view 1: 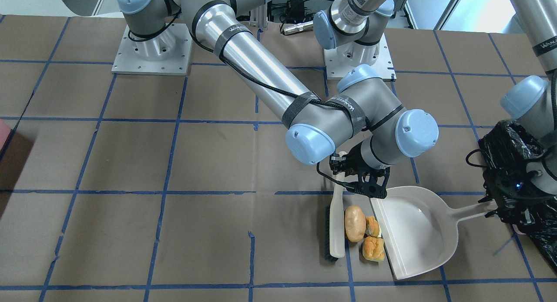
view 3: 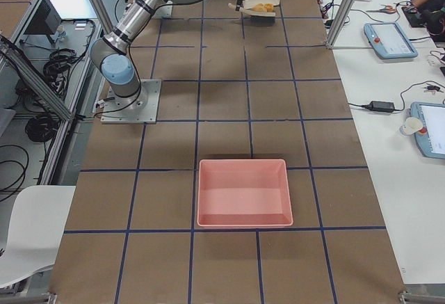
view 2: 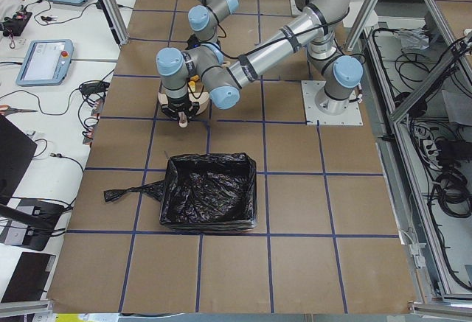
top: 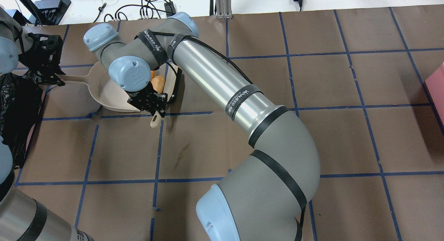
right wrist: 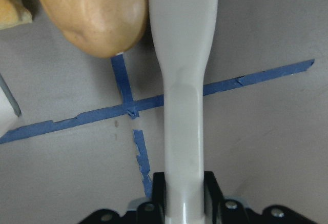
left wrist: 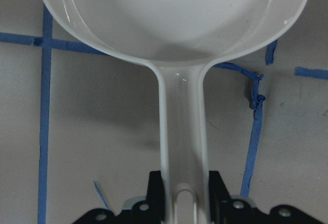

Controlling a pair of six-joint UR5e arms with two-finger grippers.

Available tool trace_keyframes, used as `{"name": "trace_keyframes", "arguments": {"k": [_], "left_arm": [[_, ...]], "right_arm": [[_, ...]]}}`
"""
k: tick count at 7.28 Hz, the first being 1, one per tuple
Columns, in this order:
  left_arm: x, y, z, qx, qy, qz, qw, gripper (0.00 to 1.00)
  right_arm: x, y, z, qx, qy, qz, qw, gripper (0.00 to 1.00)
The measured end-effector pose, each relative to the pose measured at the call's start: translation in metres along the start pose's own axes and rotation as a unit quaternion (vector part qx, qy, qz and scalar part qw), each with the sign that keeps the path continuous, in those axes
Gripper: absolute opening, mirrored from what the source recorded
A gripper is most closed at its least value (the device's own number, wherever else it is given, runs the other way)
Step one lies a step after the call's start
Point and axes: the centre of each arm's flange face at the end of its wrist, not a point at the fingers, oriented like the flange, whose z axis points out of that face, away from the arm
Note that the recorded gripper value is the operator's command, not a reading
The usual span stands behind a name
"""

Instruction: Sweep and dump trash in nearest bin

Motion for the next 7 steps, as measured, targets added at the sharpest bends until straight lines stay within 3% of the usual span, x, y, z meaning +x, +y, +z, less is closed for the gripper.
{"name": "trace_keyframes", "arguments": {"k": [2,4,7], "left_arm": [[0.0,0.0,-0.001,0.0,-0.001,0.0,1.0,0.01],[0.001,-0.001,-0.003,-0.001,-0.002,0.0,1.0,0.01],[0.001,-0.003,-0.008,-0.002,-0.006,0.001,1.0,0.01]], "right_arm": [[-0.008,0.002,-0.009,-0.012,-0.045,-0.062,0.997,0.02],[-0.016,0.001,-0.023,0.007,-0.091,-0.125,0.988,0.02],[-0.022,0.0,-0.028,0.023,-0.118,-0.2,0.9724,0.02]]}}
